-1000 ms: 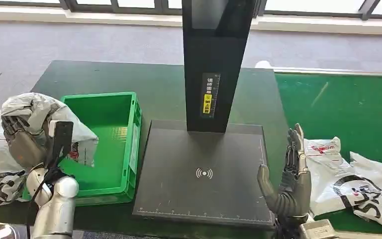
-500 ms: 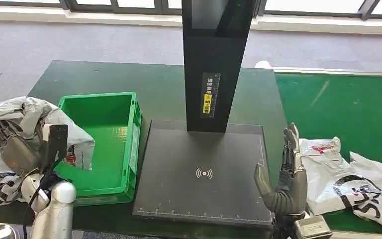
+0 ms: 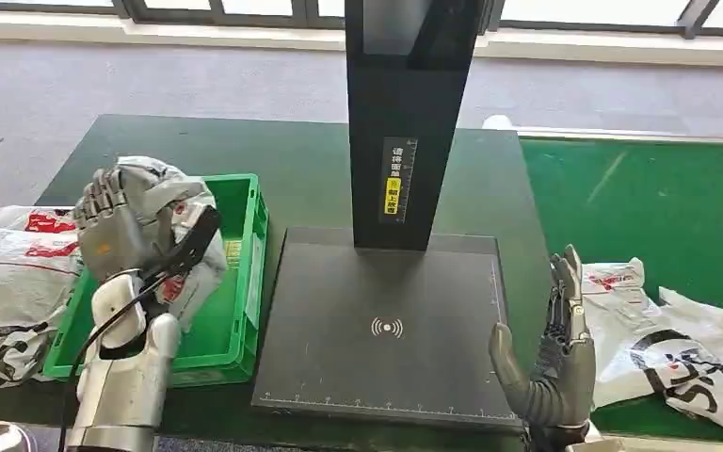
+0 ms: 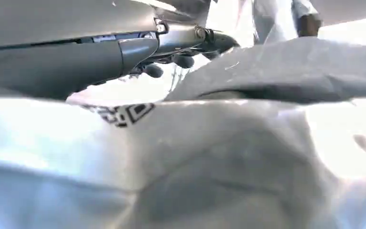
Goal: Moved the parcel from conveyor to table for the left to box.
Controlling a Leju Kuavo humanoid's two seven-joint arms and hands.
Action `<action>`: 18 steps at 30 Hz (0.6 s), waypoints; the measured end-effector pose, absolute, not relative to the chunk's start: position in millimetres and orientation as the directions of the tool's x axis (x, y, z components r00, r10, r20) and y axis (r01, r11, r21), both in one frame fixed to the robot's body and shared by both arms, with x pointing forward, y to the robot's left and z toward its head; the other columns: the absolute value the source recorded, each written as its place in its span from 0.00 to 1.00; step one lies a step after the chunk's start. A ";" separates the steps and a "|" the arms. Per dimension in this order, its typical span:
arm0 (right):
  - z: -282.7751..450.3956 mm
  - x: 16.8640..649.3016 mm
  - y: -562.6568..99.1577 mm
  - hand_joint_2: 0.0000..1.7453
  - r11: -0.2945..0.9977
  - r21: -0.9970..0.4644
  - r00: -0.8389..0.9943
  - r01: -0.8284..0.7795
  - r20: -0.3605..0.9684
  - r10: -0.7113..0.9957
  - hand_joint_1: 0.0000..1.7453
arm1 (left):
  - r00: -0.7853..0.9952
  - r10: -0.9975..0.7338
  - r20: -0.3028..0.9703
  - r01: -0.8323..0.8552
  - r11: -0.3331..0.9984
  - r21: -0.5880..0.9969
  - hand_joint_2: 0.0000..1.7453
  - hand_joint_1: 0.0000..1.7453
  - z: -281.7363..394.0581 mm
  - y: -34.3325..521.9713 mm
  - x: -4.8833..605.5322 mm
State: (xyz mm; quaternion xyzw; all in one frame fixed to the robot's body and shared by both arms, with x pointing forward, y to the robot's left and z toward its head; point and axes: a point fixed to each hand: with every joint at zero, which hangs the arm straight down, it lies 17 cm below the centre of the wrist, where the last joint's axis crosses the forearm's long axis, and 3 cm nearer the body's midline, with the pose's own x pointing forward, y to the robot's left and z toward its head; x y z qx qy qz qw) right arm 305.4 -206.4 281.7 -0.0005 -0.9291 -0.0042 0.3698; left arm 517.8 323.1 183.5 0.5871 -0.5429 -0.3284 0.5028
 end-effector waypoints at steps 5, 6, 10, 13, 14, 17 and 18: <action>283.6 303.0 -207.4 1.00 1.000 0.009 -0.729 0.006 0.684 -0.002 0.00 | 0.141 -0.983 0.116 -0.279 0.073 0.958 0.00 0.00 186.2 303.5 542.3; 283.4 302.7 -207.6 1.00 1.000 0.009 -0.729 0.007 0.685 -0.001 0.00 | 0.137 -0.984 0.111 -0.276 0.070 0.959 0.00 0.00 186.0 302.3 544.1; 283.3 302.1 -207.7 1.00 1.000 0.009 -0.728 0.007 0.685 -0.001 0.00 | 0.127 -0.987 0.096 -0.261 0.060 0.964 0.00 0.00 182.1 299.2 548.2; 283.3 302.0 -207.8 1.00 1.000 0.009 -0.728 0.007 0.685 -0.001 0.00 | 0.124 -0.989 0.086 -0.250 0.052 0.967 0.00 0.00 180.2 298.9 550.6; 283.4 302.0 -207.8 1.00 1.000 0.009 -0.728 0.007 0.685 -0.001 0.00 | 0.123 -0.989 0.077 -0.239 0.046 0.970 0.00 0.00 178.3 298.8 552.4; 283.6 302.1 -208.6 1.00 1.000 0.016 -0.729 0.006 0.685 -0.007 0.00 | 0.113 -0.992 0.055 -0.214 0.030 0.976 0.00 0.00 174.7 298.1 561.3; 283.6 302.1 -209.3 1.00 1.000 0.020 -0.728 0.006 0.685 -0.010 0.00 | 0.108 -0.993 0.053 -0.212 0.029 0.977 0.00 0.00 175.1 298.1 564.5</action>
